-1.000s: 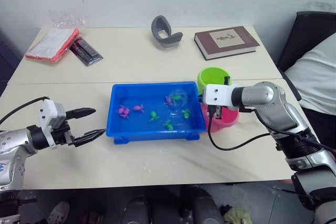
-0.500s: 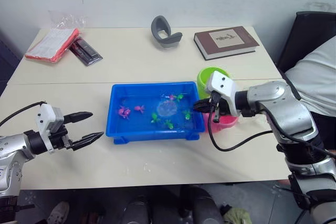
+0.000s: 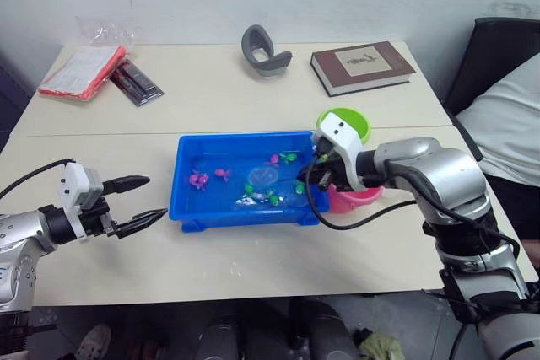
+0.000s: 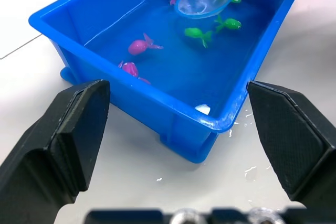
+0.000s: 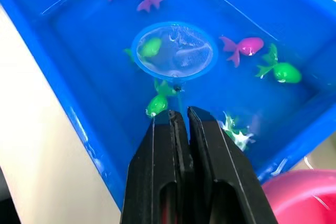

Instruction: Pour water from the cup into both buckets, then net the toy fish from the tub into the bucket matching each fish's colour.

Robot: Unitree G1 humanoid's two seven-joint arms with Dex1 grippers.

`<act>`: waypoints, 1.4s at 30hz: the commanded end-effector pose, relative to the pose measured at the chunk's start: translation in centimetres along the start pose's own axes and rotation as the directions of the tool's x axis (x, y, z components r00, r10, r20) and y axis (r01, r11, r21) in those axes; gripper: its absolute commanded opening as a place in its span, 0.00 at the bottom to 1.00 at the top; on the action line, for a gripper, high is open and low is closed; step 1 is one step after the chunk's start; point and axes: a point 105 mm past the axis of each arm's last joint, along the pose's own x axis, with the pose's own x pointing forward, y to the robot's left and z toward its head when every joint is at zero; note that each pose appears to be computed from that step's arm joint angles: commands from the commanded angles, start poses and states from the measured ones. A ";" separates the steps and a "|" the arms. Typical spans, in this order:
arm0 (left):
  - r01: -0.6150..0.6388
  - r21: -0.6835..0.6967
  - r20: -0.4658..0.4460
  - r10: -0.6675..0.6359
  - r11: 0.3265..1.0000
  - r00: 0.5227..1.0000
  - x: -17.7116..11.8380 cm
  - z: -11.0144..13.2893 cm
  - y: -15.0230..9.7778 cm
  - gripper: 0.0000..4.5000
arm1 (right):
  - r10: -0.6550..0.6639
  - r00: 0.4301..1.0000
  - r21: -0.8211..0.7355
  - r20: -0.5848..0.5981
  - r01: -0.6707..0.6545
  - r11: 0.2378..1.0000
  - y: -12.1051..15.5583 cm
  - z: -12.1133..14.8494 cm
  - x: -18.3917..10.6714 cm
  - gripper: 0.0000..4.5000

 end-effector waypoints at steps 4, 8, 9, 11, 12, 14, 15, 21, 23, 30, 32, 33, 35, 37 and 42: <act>-0.034 0.037 0.065 0.032 0.999 0.997 -0.5 1.9 0.4 0.99 | -0.034 0.999 0.070 -0.007 0.035 0.997 -0.5 0.6 0.2 0.00; -0.025 0.046 0.061 0.022 0.999 0.998 -0.4 2.0 0.2 0.99 | -0.040 0.999 0.119 -0.007 0.040 0.992 -0.8 0.4 0.2 0.00; -0.022 0.050 0.060 0.019 0.999 0.998 -0.4 2.0 0.2 0.99 | -0.048 0.999 0.132 -0.006 0.048 0.990 -0.9 0.4 0.2 0.00; -0.013 0.059 0.062 0.009 0.998 0.998 -0.2 2.2 0.1 0.99 | -0.057 0.998 0.154 -0.019 0.059 0.986 -1.2 0.0 0.1 0.00; -0.007 0.063 0.065 0.003 0.998 0.998 -0.1 2.3 0.0 0.99 | -0.057 0.998 0.158 -0.022 0.060 0.986 -1.3 -0.1 0.0 0.00; 0.001 0.069 0.067 -0.006 0.998 0.998 0.2 2.5 -0.1 0.99 | -0.062 0.998 0.168 -0.021 0.065 0.984 -1.4 -0.2 -0.2 0.00; 0.004 0.070 0.068 -0.009 0.998 0.998 0.3 2.6 -0.2 0.99 | -0.067 0.998 0.170 -0.020 0.070 0.983 -1.5 -0.2 -0.3 0.00; 0.000 0.074 0.076 -0.005 0.997 0.997 0.6 2.7 -0.1 0.99 | -0.107 0.994 0.167 -0.022 0.109 0.980 -2.2 -0.6 0.0 0.00; 0.001 0.075 0.077 -0.007 0.997 0.997 0.8 2.8 -0.1 0.99 | -0.128 0.991 0.154 -0.031 0.132 0.979 -2.7 -1.0 0.2 0.00; 0.006 0.080 0.074 -0.012 0.997 0.997 1.0 2.9 -0.1 0.99 | -0.157 0.988 0.145 -0.008 0.156 0.977 -3.3 -1.1 0.7 0.00; 0.009 0.079 0.071 -0.015 0.997 0.997 1.0 2.8 -0.2 0.99 | -0.161 0.987 0.143 -0.007 0.161 0.977 -3.3 -1.2 0.9 0.00; 0.010 0.078 0.070 -0.015 0.997 0.997 1.0 2.8 -0.3 0.99 | -0.164 0.986 0.144 -0.003 0.163 0.976 -3.3 -1.2 1.0 0.00; 0.012 0.078 0.068 -0.017 0.997 0.998 1.0 2.8 -0.3 0.99 | -0.169 0.986 0.143 0.000 0.167 0.976 -3.4 -1.3 1.2 0.00; 0.012 0.078 0.068 -0.017 0.997 0.998 1.1 2.8 -0.3 0.99 | -0.180 0.984 0.134 0.008 0.177 0.975 -3.4 -1.2 1.3 0.00; 0.013 0.080 0.068 -0.018 0.997 0.997 1.1 2.8 -0.3 0.99 | -0.204 0.979 0.086 0.030 0.201 0.976 -3.7 -0.9 1.3 0.00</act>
